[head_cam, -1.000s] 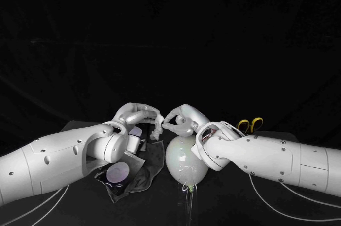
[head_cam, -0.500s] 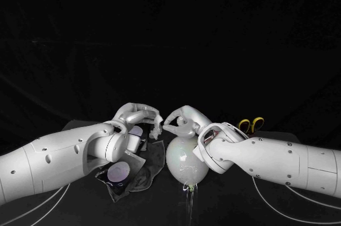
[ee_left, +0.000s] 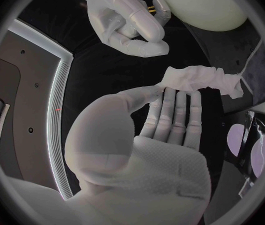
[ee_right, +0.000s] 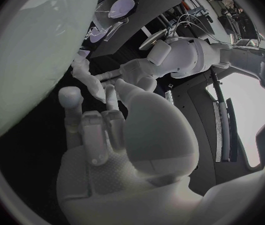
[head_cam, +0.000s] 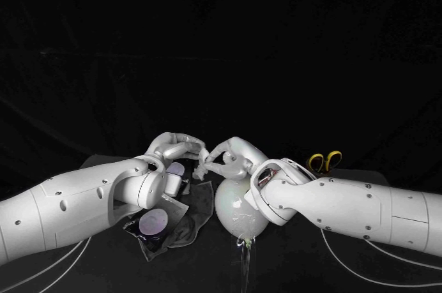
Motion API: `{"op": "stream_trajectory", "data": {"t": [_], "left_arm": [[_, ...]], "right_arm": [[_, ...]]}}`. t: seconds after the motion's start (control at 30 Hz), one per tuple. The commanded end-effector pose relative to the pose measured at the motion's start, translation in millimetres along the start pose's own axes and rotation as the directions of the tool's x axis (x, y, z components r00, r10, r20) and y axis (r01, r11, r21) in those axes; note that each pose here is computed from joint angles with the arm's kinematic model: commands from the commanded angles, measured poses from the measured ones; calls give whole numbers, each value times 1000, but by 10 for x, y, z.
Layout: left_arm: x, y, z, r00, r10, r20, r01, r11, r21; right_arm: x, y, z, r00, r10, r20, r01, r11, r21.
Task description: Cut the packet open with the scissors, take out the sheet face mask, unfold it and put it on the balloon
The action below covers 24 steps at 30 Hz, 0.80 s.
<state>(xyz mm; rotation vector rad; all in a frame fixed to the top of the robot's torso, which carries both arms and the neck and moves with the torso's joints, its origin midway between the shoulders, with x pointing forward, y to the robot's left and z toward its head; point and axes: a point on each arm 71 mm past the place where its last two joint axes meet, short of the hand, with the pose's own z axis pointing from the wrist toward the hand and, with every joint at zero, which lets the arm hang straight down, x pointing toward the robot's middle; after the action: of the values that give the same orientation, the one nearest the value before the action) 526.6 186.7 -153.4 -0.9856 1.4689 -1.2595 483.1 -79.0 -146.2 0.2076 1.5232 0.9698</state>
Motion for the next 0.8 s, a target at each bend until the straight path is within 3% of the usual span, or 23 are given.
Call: {"op": "stream_trajectory", "data": {"t": [0.03, 0.3, 0.8], "left_arm": [[15, -19, 3, 1000, 19, 7, -19, 1000, 7], [42, -21, 6, 1000, 25, 0, -25, 1000, 3], [59, -21, 6, 1000, 25, -8, -25, 1000, 0]], "right_arm": [[32, 4, 32, 1000, -19, -24, 19, 1000, 3], [90, 22, 111, 999, -27, -38, 27, 1000, 11], [56, -58, 196, 999, -40, -13, 41, 998, 41]]}}
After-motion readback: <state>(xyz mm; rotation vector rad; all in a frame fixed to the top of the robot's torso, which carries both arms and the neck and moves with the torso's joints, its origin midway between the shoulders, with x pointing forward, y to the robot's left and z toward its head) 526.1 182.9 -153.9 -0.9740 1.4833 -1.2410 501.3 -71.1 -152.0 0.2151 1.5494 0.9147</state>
